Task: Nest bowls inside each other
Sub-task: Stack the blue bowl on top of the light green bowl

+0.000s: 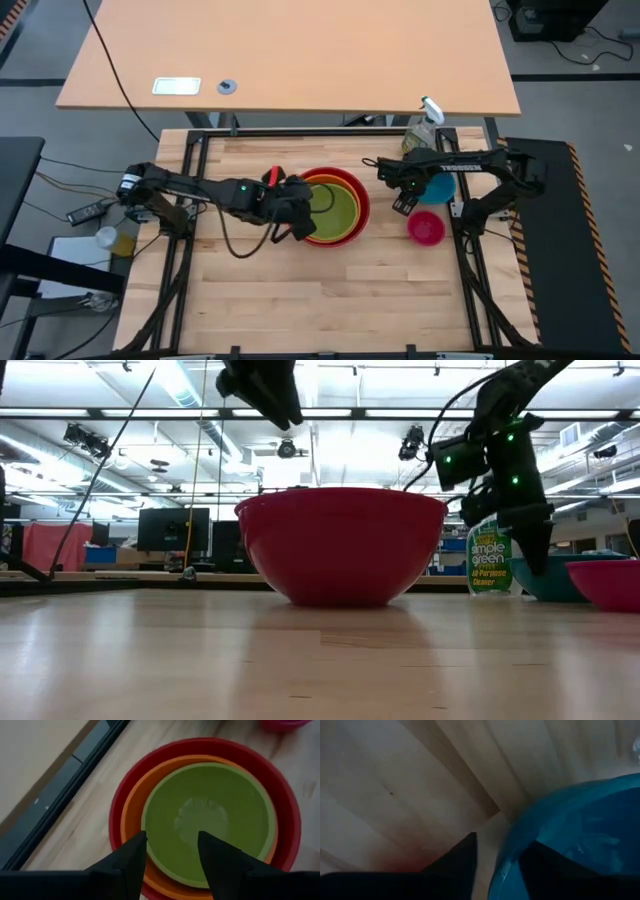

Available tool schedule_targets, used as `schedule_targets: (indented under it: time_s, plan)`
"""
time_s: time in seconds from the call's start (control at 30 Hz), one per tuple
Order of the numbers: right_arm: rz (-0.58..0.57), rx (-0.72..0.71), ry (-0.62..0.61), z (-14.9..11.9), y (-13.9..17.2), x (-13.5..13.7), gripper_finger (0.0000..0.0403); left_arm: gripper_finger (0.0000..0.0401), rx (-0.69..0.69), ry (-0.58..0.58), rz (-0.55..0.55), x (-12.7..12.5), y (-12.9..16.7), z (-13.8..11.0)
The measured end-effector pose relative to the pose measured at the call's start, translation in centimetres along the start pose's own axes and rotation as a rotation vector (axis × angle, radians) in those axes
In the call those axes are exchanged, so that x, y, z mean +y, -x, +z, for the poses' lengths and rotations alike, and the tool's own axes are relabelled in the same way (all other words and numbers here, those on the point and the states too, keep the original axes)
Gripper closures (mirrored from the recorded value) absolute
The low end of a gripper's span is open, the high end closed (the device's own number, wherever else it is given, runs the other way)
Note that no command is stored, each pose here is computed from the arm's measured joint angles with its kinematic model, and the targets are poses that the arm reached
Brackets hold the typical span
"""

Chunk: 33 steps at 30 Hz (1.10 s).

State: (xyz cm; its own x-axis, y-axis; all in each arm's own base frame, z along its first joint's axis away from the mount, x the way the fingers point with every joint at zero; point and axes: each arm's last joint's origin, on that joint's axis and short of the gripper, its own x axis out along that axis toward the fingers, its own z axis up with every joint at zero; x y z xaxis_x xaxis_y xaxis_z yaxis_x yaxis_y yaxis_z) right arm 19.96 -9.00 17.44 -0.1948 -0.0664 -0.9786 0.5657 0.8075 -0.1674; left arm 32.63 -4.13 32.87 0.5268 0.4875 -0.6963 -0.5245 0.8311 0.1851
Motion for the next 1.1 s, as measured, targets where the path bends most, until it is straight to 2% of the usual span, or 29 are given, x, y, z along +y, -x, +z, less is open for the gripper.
schedule_targets:
  time_s: [0.23, 0.33, 0.47, 0.57, 0.63, 0.77, 0.87, 0.97, 1.1]
  plan:
    - [-0.029, -0.004, 0.035, 0.4, -0.3, 0.0, 0.038, 0.0221, -0.002, 0.002, -0.001, 0.8, 1.0, 0.0]
    - [-0.007, -0.046, 0.038, 0.1, 0.3, 0.1, 0.038, 0.0221, 0.011, -0.005, 0.006, 0.9, 1.1, -0.1]
    - [0.054, -0.107, 0.017, -1.0, 1.9, 0.2, 0.0358, 0.0221, 0.01, -0.004, 0.005, 0.9, 1.1, -0.1]
    - [0.098, -0.141, -0.006, -2.3, 3.3, 0.2, 0.0363, 0.0221, -0.002, 0.006, -0.001, 0.9, 1.2, 0.0]
    - [0.133, -0.177, -0.001, -3.1, 4.8, 0.3, 0.0372, 0.0221, -0.013, 0.013, -0.007, 0.8, 1.2, 0.1]
    - [0.21, -0.34, 0.023, -4.2, 9.1, 0.9, 0.0379, 0.0221, -0.052, 0.011, -0.026, 0.6, 1.2, 0.5]
    - [0.267, -0.48, 0.079, -4.5, 12.4, 1.8, 0.0365, 0.0221, -0.091, 0.01, -0.045, 0.4, 1.2, 1.0]
    - [0.326, -0.616, 0.187, -4.3, 14.9, 3.4, 0.0354, 0.0221, -0.136, 0.014, -0.064, 0.7, 1.8, 1.4]
    - [0.378, -0.763, 0.338, -3.1, 16.5, 6.2, 0.0355, 0.0235, -0.203, 0.039, -0.128, 1.9, 2.2, 0.9]
